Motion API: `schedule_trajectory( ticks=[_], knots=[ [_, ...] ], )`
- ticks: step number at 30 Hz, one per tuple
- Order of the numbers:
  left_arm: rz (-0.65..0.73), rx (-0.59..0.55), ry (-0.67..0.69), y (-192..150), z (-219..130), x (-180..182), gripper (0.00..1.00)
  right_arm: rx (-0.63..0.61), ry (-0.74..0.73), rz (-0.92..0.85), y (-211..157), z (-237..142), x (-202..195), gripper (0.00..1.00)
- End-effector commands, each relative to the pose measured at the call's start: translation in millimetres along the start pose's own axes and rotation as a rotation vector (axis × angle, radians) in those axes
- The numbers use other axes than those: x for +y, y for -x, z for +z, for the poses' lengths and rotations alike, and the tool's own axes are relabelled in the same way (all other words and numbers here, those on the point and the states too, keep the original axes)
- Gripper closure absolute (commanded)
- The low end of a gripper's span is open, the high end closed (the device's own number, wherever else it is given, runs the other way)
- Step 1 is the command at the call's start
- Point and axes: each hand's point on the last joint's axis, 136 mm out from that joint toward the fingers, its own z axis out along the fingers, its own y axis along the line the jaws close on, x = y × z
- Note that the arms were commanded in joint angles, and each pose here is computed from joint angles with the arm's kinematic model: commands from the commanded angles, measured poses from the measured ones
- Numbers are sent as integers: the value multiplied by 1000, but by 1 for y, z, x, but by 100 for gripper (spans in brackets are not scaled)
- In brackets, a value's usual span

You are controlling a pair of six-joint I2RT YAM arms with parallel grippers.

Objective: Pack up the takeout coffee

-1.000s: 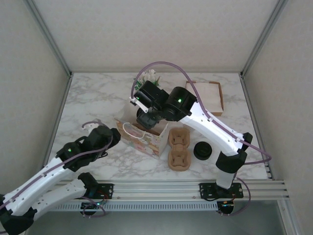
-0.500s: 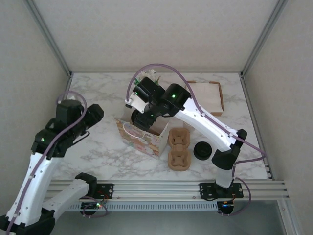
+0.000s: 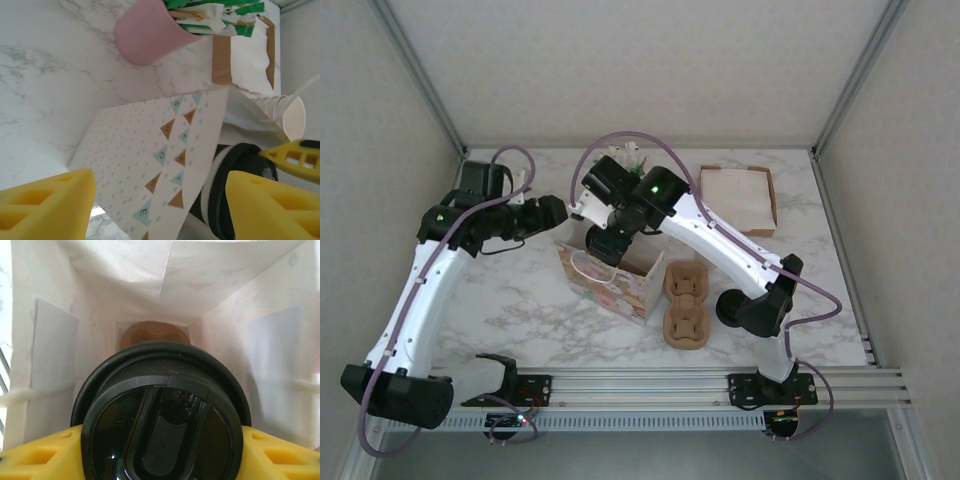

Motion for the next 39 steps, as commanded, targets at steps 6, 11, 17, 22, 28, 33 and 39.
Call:
schedule_trajectory(
  ticks=[6, 11, 17, 22, 28, 33, 39],
  knots=[
    [103, 43, -85, -3, 5, -12, 31, 18, -18, 17, -6, 7, -11, 43],
    [114, 60, -126, -7, 7, -17, 30, -5, -16, 29, -2, 5, -11, 43],
    [113, 74, -89, -11, 12, -7, 29, -28, -21, 38, 3, 2, -13, 43],
    [109, 85, -87, -15, 15, -4, 30, 20, -10, 44, -6, 17, -11, 44],
    [107, 89, -106, -17, 16, -6, 29, 16, -2, 49, -8, 21, -6, 45],
    [99, 100, -99, -19, 20, -3, 31, 49, -13, 43, -15, 30, -7, 45],
    [89, 89, -45, -17, 21, 6, 40, 52, -16, 50, -17, 35, -7, 46]
  ],
)
